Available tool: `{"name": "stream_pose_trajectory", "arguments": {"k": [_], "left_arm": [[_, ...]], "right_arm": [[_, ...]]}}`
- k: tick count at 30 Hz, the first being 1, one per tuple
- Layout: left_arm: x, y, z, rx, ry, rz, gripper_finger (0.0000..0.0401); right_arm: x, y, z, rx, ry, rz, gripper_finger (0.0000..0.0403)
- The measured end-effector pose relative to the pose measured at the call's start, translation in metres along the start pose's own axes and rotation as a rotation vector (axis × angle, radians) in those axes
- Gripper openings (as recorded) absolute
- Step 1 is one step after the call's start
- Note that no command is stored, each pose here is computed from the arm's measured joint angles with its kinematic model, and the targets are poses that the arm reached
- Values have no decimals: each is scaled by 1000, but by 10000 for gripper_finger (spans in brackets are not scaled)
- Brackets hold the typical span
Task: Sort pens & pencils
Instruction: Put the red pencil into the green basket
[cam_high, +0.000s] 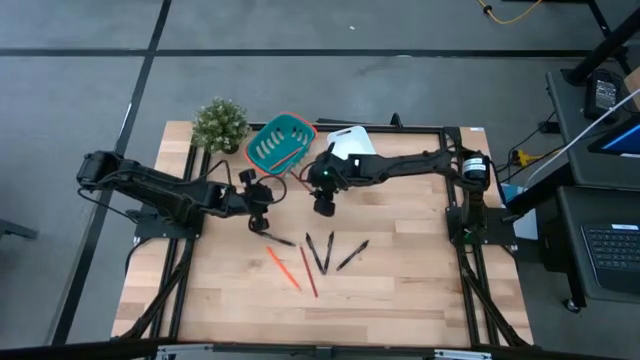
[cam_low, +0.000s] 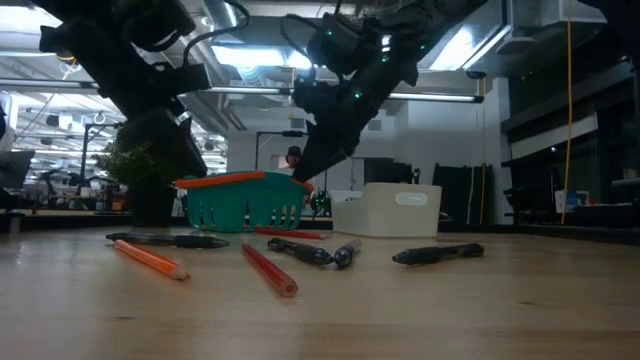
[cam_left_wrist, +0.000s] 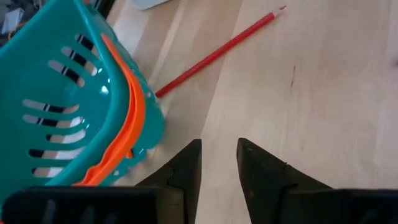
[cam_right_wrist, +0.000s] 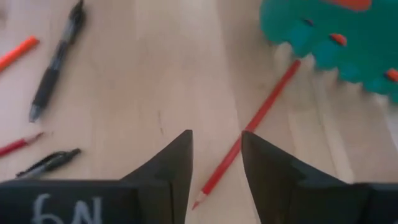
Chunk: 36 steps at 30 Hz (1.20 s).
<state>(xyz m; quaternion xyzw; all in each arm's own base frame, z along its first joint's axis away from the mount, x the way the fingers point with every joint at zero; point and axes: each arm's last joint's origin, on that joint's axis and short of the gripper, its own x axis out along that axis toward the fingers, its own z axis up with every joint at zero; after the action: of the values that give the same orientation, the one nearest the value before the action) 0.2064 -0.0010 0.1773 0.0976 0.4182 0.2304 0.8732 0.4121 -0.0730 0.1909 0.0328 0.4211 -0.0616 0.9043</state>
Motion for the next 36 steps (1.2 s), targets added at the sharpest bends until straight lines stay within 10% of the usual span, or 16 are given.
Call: {"name": "stream_pose_trajectory", "arguments": {"k": [36], "left_arm": [[0, 0, -3, 47, 30, -18, 94]], "right_arm": [[45, -17, -19, 102, 38, 30, 139]]}}
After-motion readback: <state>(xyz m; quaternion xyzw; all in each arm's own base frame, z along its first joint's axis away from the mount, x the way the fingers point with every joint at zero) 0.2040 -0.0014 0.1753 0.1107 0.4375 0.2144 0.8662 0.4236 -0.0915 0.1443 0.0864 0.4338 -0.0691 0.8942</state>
